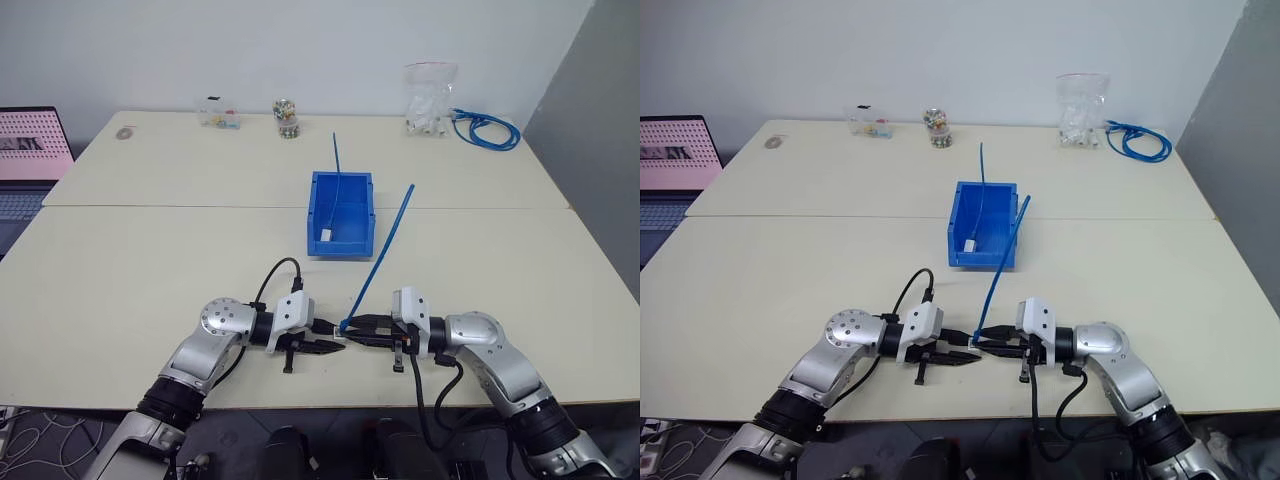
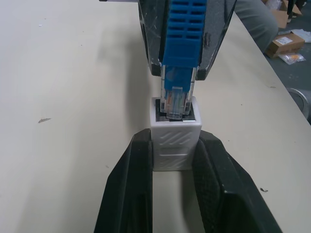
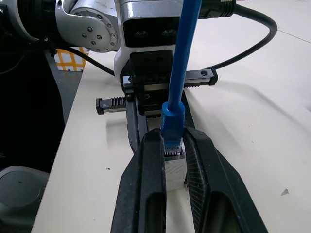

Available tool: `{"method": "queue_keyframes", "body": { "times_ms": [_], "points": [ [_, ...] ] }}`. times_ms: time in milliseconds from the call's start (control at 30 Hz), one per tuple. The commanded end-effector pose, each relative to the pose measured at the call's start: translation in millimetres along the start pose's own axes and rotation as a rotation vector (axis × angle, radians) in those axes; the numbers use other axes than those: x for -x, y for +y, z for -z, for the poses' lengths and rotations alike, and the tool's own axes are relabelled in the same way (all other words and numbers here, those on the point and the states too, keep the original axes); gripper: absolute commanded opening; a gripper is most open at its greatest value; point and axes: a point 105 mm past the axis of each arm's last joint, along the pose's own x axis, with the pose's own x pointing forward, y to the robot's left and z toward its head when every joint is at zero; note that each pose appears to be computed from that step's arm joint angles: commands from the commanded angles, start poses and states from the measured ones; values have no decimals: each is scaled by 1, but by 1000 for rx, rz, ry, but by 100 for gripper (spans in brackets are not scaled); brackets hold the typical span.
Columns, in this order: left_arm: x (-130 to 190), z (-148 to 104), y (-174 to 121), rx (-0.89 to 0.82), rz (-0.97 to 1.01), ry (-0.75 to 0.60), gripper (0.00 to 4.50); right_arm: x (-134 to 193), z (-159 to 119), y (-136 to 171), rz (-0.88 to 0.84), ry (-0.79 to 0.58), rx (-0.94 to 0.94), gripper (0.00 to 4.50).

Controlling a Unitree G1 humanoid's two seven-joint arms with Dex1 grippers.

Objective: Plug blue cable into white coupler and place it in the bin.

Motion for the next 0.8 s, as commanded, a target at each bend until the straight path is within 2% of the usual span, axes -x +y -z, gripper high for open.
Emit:
{"method": "queue_keyframes", "body": {
  "times_ms": [33, 800],
  "points": [
    [3, -1, 1, -12, -7, 10, 79, 0, 8, 3, -30, 48, -1, 28],
    [4, 0, 1, -7, -11, 9, 79, -4, 23, 11, -118, 97, -58, 28]
  ]
}}
